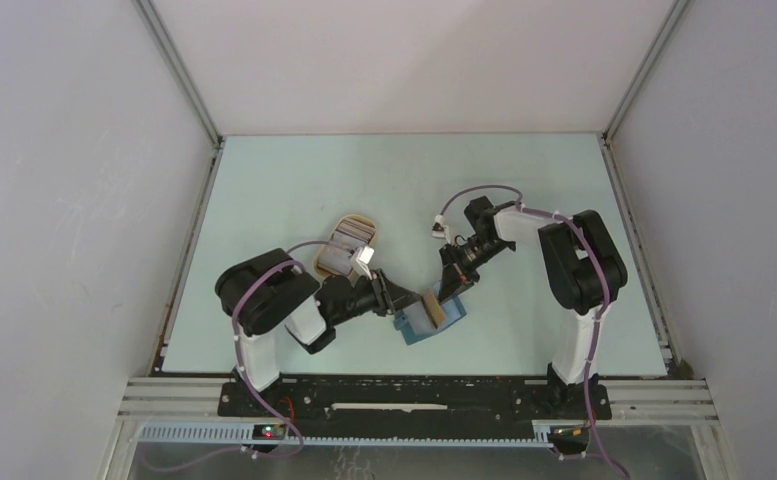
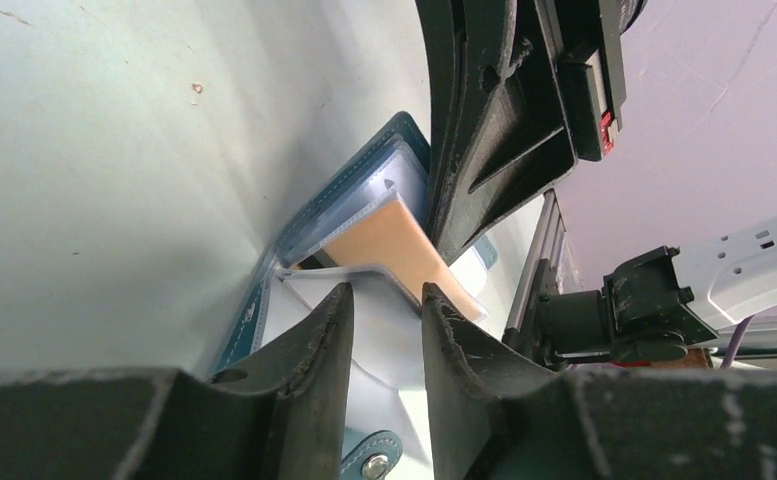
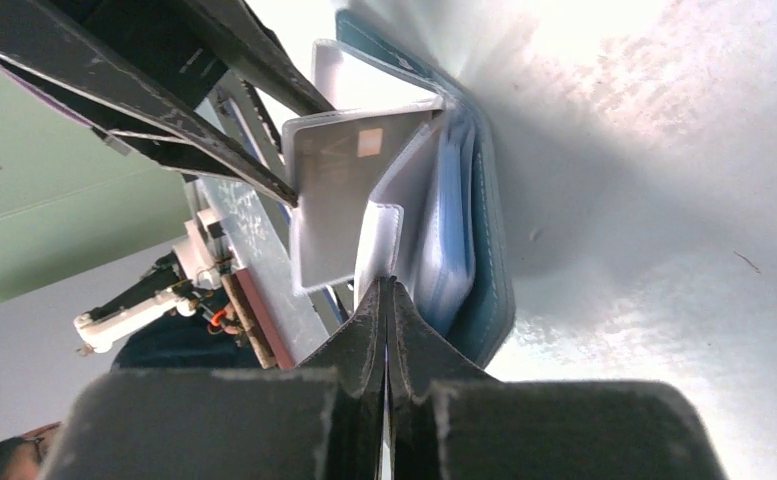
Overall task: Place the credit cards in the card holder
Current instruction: Open the card holder at the center of the board.
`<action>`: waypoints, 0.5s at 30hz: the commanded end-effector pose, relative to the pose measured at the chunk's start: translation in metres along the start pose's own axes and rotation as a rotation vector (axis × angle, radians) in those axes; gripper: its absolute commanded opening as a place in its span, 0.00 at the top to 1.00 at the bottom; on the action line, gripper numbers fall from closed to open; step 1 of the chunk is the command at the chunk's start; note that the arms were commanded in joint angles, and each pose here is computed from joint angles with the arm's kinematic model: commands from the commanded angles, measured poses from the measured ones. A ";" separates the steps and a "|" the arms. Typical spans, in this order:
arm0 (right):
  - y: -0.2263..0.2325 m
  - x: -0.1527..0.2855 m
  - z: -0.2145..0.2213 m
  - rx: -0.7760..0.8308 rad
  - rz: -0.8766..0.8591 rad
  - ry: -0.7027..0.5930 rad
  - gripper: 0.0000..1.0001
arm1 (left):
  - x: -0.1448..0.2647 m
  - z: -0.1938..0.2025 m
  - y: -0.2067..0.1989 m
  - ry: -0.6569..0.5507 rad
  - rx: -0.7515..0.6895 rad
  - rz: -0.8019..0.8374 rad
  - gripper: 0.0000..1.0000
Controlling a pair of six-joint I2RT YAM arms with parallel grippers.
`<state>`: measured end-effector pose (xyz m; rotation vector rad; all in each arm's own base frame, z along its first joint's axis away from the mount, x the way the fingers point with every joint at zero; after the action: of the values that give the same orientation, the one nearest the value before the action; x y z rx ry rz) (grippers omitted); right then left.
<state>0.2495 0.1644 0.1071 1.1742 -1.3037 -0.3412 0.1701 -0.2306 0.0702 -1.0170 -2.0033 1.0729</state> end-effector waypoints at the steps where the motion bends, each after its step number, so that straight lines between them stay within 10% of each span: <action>1: 0.006 -0.002 -0.008 0.127 0.094 0.004 1.00 | 0.012 0.005 0.023 -0.005 -0.023 -0.143 0.64; 15: 0.037 -0.031 -0.008 0.155 -0.134 0.060 0.90 | 0.017 0.002 0.021 -0.016 -0.048 -0.161 0.61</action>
<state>0.2283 0.1971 0.1139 1.3489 -1.2009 -0.3269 0.1684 -0.2229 0.0705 -0.9821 -2.0352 1.0481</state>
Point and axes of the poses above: each gripper's point midway between its finger pads, its own x axis back along the fingers, its own y axis along the line the jaws close on, z = x × y, the point moved 10 cm from there along x, back along the fingers, and after that the axes turned 4 degrees about x, right-handed, at the moved point
